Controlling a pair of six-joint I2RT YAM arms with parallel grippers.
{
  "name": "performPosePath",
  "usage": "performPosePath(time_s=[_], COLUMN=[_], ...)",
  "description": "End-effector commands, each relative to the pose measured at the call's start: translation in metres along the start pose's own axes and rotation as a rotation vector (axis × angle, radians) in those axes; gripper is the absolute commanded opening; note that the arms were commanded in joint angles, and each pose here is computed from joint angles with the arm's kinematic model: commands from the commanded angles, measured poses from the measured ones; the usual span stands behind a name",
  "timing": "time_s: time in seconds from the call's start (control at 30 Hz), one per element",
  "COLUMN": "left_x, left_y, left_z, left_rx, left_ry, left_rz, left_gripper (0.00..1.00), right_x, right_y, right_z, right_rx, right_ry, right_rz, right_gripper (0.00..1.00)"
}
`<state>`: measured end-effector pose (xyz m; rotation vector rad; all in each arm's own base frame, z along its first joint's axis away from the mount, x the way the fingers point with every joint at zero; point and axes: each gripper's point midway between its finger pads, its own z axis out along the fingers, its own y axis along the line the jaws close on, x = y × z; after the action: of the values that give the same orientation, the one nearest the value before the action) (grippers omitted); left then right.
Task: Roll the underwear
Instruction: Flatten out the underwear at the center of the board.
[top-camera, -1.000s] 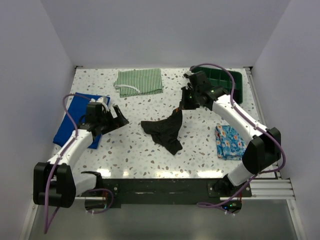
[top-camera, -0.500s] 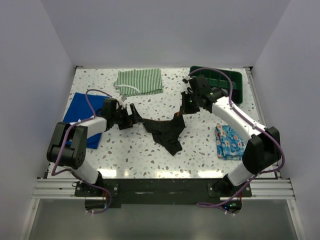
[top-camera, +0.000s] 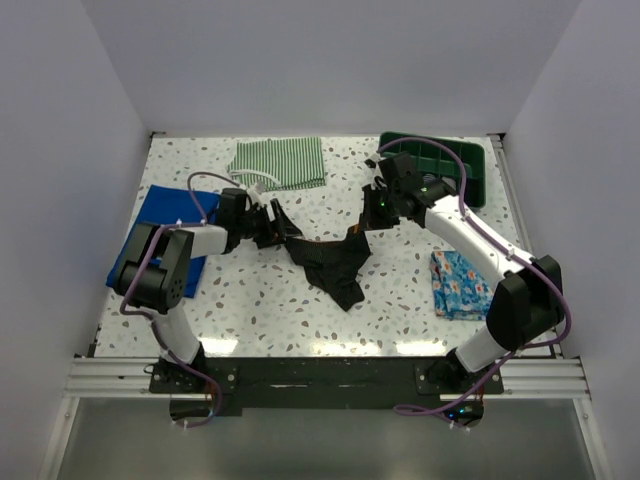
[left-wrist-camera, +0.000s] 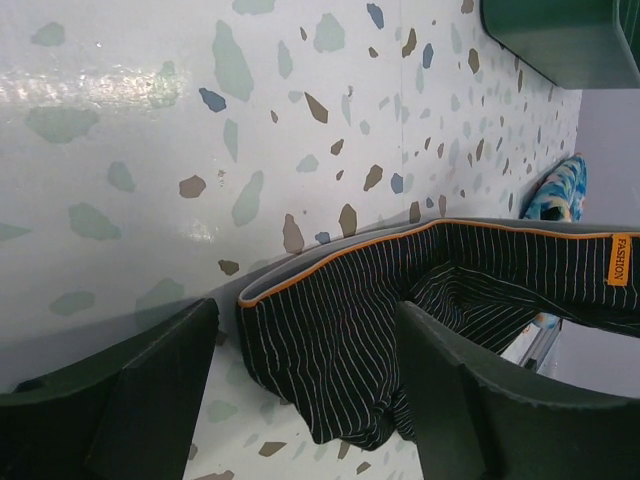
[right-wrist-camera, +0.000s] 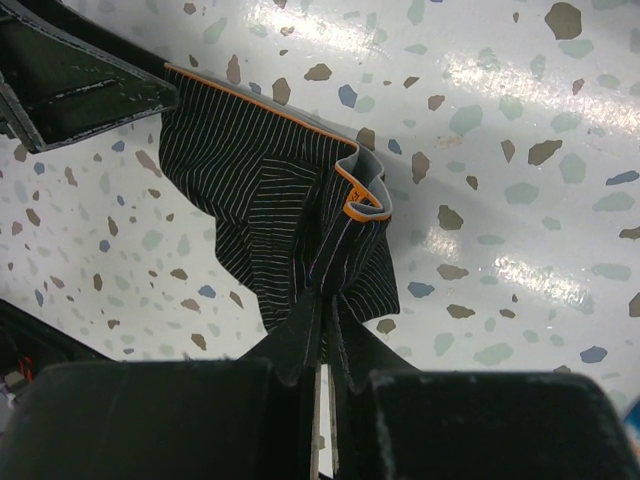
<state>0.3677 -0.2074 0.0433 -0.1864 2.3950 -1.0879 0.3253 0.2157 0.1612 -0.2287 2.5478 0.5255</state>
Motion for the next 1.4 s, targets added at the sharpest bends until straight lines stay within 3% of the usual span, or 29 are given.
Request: performPosePath(time_s=[0.0,0.2,0.4,0.7,0.97,1.37], left_x=[0.007,0.007,-0.021,-0.073,-0.083,-0.075], left_y=[-0.001,-0.004,-0.043,-0.116,-0.139,-0.142], left_z=[0.011,0.012,-0.008,-0.103,-0.186,-0.213], left_rx=[-0.002,0.003,0.071,0.009,-0.107,-0.145], left_ry=[0.036,0.037,-0.032,-0.242,-0.417,-0.446], left_rz=[-0.007,0.004,0.082,0.305,0.403,0.434], left_gripper=[0.71,0.47,0.00,0.00,0.00,0.00], right_x=[-0.015,-0.018,-0.028,-0.036,-0.033,-0.023], right_y=[0.006,0.008,0.009,0.007,0.000,0.012], right_z=[-0.016,-0.018,-0.032,-0.093,-0.120,-0.122], right_rx=[-0.027,-0.029,-0.025,-0.006,0.033,-0.049], right_ry=[-0.069,-0.076,-0.109,-0.230,-0.322,-0.322], right_rz=[-0.024,-0.025,-0.051,-0.136,-0.054,0.011], right_gripper=[0.03,0.03,0.03,0.05,0.06,0.07])
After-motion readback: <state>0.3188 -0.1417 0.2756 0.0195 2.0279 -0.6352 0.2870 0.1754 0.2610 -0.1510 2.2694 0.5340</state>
